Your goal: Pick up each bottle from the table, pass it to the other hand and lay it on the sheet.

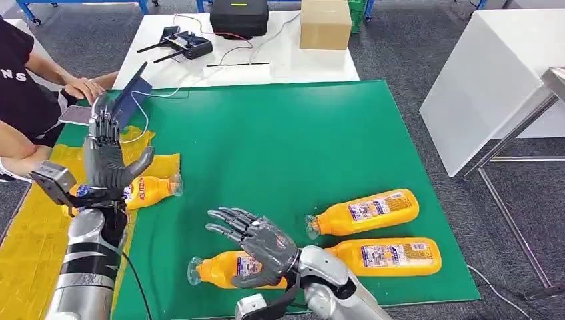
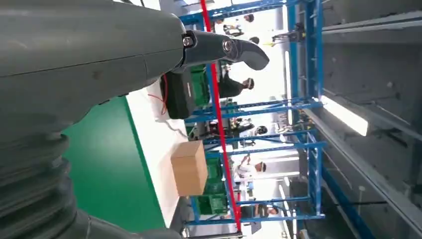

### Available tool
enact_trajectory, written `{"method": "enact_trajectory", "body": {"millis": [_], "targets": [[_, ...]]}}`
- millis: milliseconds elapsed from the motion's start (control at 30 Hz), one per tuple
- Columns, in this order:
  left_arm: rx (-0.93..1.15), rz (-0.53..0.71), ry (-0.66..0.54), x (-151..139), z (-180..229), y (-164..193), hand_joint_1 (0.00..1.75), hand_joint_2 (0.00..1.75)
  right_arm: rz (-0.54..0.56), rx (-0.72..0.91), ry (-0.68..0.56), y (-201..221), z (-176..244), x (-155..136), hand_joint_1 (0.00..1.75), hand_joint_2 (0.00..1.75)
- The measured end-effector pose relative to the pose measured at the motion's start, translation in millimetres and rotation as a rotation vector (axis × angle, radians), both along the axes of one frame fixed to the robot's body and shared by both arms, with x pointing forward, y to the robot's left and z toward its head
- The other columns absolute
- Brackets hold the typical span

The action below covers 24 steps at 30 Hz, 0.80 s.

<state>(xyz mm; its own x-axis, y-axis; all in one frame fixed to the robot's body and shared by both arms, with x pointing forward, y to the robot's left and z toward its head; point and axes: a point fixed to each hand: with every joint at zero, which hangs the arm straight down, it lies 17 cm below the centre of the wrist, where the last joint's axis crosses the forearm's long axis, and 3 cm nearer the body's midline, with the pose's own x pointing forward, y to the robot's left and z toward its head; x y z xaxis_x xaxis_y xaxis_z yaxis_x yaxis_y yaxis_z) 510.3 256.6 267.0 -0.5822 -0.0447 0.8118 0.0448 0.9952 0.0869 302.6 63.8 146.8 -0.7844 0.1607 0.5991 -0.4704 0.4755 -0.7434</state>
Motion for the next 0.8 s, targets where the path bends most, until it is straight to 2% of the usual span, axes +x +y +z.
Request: {"method": "enact_trajectory", "body": {"millis": [133, 300, 533, 700, 800], "targets": [[-0.002, -0.005, 0.019, 10, -2, -8, 0.00, 1.75, 0.045, -0.051, 0.053, 3, -21, -2, 0.00, 1.75], [-0.003, -0.006, 0.044, 15, -9, -13, 0.00, 1.75, 0.036, -0.138, 0.076, -3, -51, 5, 0.00, 1.75], [-0.009, -0.005, 0.065, 15, -19, -12, 0.00, 1.75, -0.046, -0.265, 0.070, -23, -79, 30, 0.00, 1.75], [-0.010, -0.005, 0.070, 15, -21, -12, 0.00, 1.75, -0.058, -0.296, 0.065, -28, -86, 36, 0.00, 1.75], [-0.010, 0.001, 0.075, 14, -24, -11, 0.00, 1.75, -0.126, -0.335, 0.033, -35, -90, 48, 0.00, 1.75]]}}
